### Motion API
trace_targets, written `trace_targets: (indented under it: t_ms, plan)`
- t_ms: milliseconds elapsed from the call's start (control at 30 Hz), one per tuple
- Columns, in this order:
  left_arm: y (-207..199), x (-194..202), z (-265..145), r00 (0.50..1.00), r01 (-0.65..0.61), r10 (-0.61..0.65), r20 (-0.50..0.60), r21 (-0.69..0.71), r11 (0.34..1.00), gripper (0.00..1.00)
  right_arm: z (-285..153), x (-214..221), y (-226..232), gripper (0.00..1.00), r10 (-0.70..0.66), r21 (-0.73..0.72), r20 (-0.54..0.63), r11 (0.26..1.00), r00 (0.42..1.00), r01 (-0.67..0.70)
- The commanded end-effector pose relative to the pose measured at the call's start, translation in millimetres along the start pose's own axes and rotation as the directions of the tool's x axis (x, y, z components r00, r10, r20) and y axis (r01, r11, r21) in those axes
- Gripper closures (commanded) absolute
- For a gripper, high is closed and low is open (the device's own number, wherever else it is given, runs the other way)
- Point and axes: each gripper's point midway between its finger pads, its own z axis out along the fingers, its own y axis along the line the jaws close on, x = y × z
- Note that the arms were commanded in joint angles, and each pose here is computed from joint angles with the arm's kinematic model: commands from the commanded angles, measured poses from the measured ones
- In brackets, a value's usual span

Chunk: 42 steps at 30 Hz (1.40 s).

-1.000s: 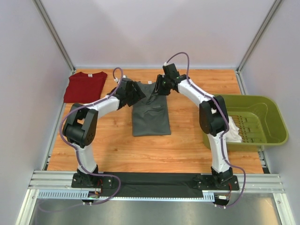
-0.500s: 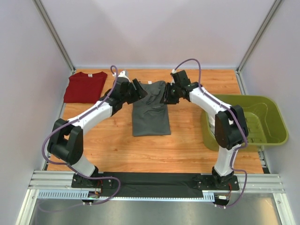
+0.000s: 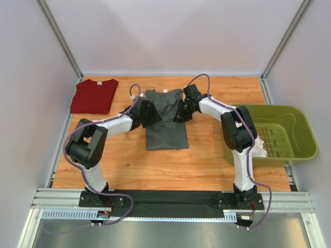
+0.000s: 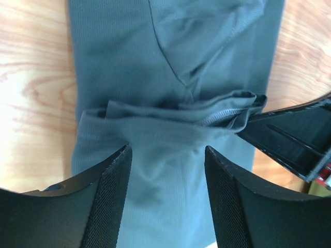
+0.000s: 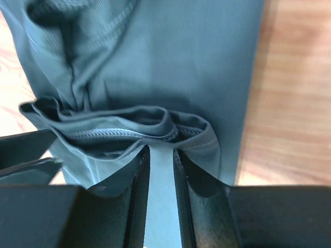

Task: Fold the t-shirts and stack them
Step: Fold the tshirt

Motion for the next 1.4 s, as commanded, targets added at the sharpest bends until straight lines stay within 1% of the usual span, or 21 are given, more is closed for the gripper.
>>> trace_targets:
  t_ms: [0, 33, 267, 467, 567, 667, 733, 767, 800, 833, 867, 933, 967, 1033, 1067, 1100, 1133, 1200, 1233, 1300, 1367]
  plan:
    - [-15, -26, 12, 0.998, 0.000, -0.001, 0.061, 0.026, 1.000, 0.35, -1, -25, 17, 0.74, -0.018, -0.030, 0.064, 0.999, 0.998, 0.020]
    - [-11, -32, 14, 0.996, 0.003, -0.003, 0.087, 0.001, 1.000, 0.35, 2, -29, 18, 0.74, -0.017, -0.026, 0.070, 0.999, 0.997, 0.019]
    - [13, -32, 32, 0.996, -0.005, 0.014, 0.083, -0.106, 0.994, 0.36, 15, -34, 9, 0.71, -0.002, 0.011, 0.076, 1.000, 0.997, 0.001]
    - [20, -33, 41, 0.996, -0.027, 0.038, 0.077, -0.142, 0.990, 0.36, 27, -17, -16, 0.71, 0.006, 0.082, 0.039, 0.997, 0.999, -0.010]
    - [27, -29, 41, 0.996, -0.046, 0.058, 0.066, -0.168, 0.985, 0.36, 25, -11, -25, 0.71, 0.002, 0.113, 0.038, 0.994, 0.999, -0.007]
    - [25, -33, 34, 0.994, -0.066, 0.079, 0.075, -0.161, 0.985, 0.36, 11, -15, -17, 0.71, -0.017, 0.094, 0.057, 0.995, 0.998, 0.012]
    - [13, -40, 26, 0.989, -0.111, 0.121, 0.084, -0.119, 0.987, 0.36, 0, -19, -5, 0.71, -0.039, 0.059, 0.065, 0.998, 0.997, 0.036]
    - [1, -49, 12, 0.985, -0.128, 0.137, 0.107, -0.091, 0.988, 0.36, -8, -21, 1, 0.70, -0.045, 0.045, 0.067, 0.998, 0.997, 0.042]
    - [-4, -55, 3, 0.981, -0.138, 0.148, 0.126, -0.087, 0.987, 0.35, -28, -31, 21, 0.69, -0.065, -0.002, 0.100, 0.998, 0.993, 0.065]
    - [-5, -59, -8, 0.978, -0.157, 0.169, 0.125, -0.100, 0.983, 0.34, -40, -35, 28, 0.67, -0.087, -0.016, 0.115, 0.996, 0.990, 0.089]
    - [-19, -76, -28, 0.969, -0.168, 0.179, 0.172, -0.080, 0.983, 0.31, -64, -40, 42, 0.59, -0.104, -0.036, 0.151, 0.993, 0.983, 0.111]
    - [-22, -85, -51, 0.957, -0.210, 0.226, 0.184, -0.100, 0.973, 0.30, -88, -45, 50, 0.47, -0.124, -0.038, 0.194, 0.990, 0.973, 0.134]
    - [-32, -94, -72, 0.948, -0.218, 0.231, 0.221, -0.080, 0.973, 0.27, -112, -47, 59, 0.33, -0.138, -0.050, 0.237, 0.987, 0.962, 0.154]
    - [-30, -93, -92, 0.946, -0.227, 0.242, 0.215, -0.090, 0.970, 0.24, -124, -39, 53, 0.20, -0.143, -0.036, 0.250, 0.987, 0.958, 0.156]
    - [-30, -91, -107, 0.943, -0.231, 0.243, 0.227, -0.078, 0.970, 0.19, -139, -36, 56, 0.07, -0.147, -0.039, 0.268, 0.986, 0.952, 0.163]
    - [-29, -85, -112, 0.948, -0.231, 0.239, 0.212, -0.064, 0.971, 0.17, -142, -29, 52, 0.02, -0.146, -0.034, 0.261, 0.987, 0.954, 0.160]
    - [-24, -76, -118, 0.954, -0.226, 0.234, 0.188, -0.064, 0.972, 0.15, -137, -14, 41, 0.00, -0.139, -0.020, 0.226, 0.989, 0.964, 0.147]
    - [-16, -52, -128, 0.968, -0.206, 0.208, 0.141, -0.027, 0.978, 0.11, -142, 3, 32, 0.00, -0.134, -0.015, 0.207, 0.990, 0.969, 0.140]
    - [-5, -37, -131, 0.975, -0.191, 0.192, 0.115, -0.024, 0.981, 0.11, -131, 23, 15, 0.00, -0.122, 0.008, 0.162, 0.992, 0.979, 0.122]
    - [-1, -18, -132, 0.985, -0.158, 0.157, 0.076, 0.008, 0.987, 0.11, -131, 40, 8, 0.00, -0.107, 0.003, 0.142, 0.994, 0.984, 0.108]
    - [16, 6, -129, 0.990, -0.136, 0.136, 0.040, -0.003, 0.991, 0.11, -121, 65, -6, 0.00, -0.091, 0.006, 0.101, 0.996, 0.991, 0.091]
